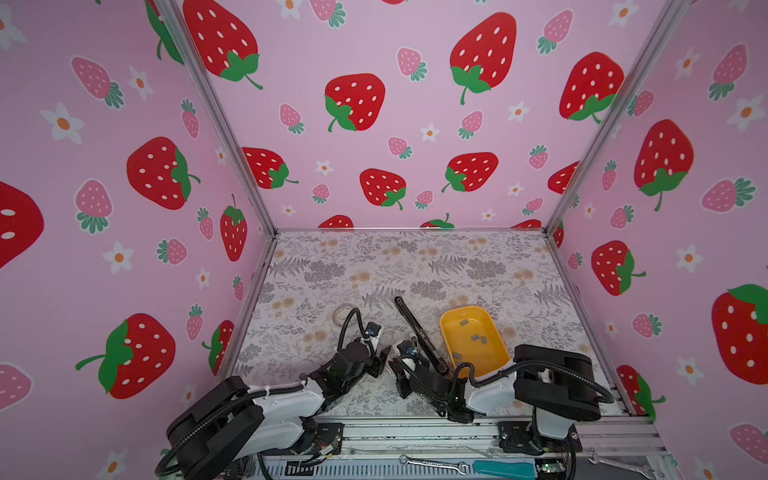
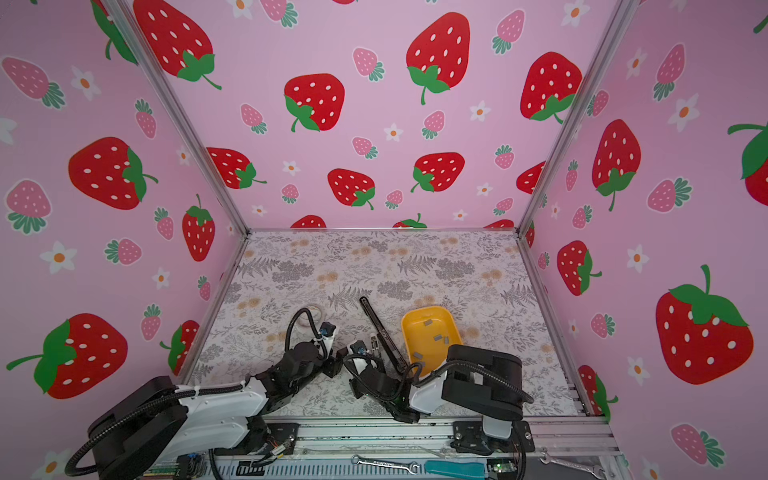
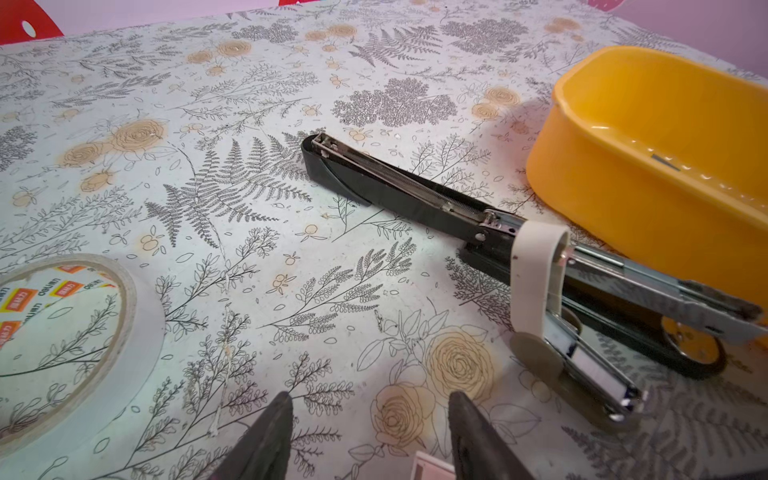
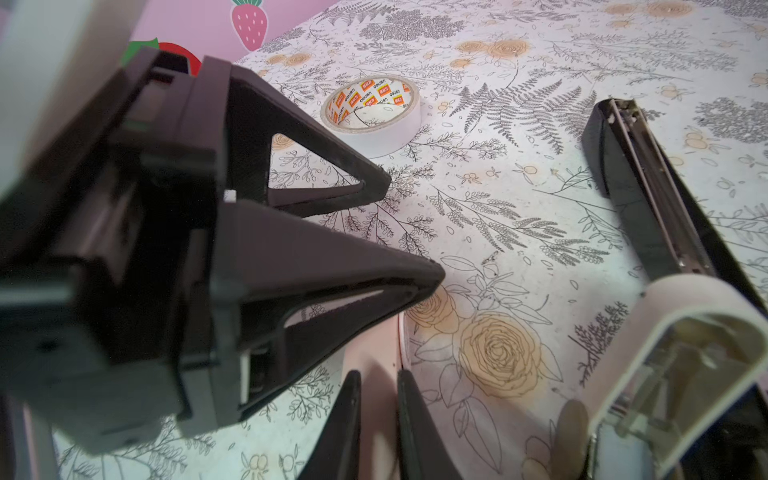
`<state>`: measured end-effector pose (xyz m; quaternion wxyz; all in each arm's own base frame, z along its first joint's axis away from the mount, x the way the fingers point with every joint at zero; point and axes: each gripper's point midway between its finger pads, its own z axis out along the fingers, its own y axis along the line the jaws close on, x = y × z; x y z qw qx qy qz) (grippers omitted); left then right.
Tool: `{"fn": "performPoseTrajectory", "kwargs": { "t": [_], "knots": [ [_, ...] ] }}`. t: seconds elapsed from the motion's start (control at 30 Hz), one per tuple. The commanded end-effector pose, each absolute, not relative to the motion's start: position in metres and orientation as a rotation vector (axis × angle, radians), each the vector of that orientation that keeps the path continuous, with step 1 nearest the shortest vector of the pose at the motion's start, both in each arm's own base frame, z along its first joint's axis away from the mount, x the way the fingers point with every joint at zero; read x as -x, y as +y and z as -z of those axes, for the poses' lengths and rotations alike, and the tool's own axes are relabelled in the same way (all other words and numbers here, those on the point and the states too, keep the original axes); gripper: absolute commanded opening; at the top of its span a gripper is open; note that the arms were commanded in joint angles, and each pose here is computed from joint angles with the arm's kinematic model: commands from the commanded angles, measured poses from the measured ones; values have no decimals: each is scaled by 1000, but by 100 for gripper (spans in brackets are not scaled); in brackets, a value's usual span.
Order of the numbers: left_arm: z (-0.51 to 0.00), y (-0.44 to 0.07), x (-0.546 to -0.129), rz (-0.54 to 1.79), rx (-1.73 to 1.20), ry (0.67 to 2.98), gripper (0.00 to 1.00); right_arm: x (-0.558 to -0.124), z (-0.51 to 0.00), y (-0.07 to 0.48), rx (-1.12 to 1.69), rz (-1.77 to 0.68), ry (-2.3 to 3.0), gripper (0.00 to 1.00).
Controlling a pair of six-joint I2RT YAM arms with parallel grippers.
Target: Load the staples into the stapler
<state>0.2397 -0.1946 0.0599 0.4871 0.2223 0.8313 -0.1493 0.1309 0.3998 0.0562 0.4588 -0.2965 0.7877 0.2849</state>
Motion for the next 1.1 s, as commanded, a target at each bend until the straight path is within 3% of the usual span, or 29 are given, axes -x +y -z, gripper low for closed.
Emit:
{"fn": "performPoseTrajectory", "kwargs": {
  "t": [0.0,1.07],
  "knots": [
    [-66,-196,-241,369,-537,1986,60,-126,-29,385,787,-630,2006,19],
    [-48,-190,-250,297,-468,1997,55,-125,23,375,805,-547,2073,20]
  ]
}}
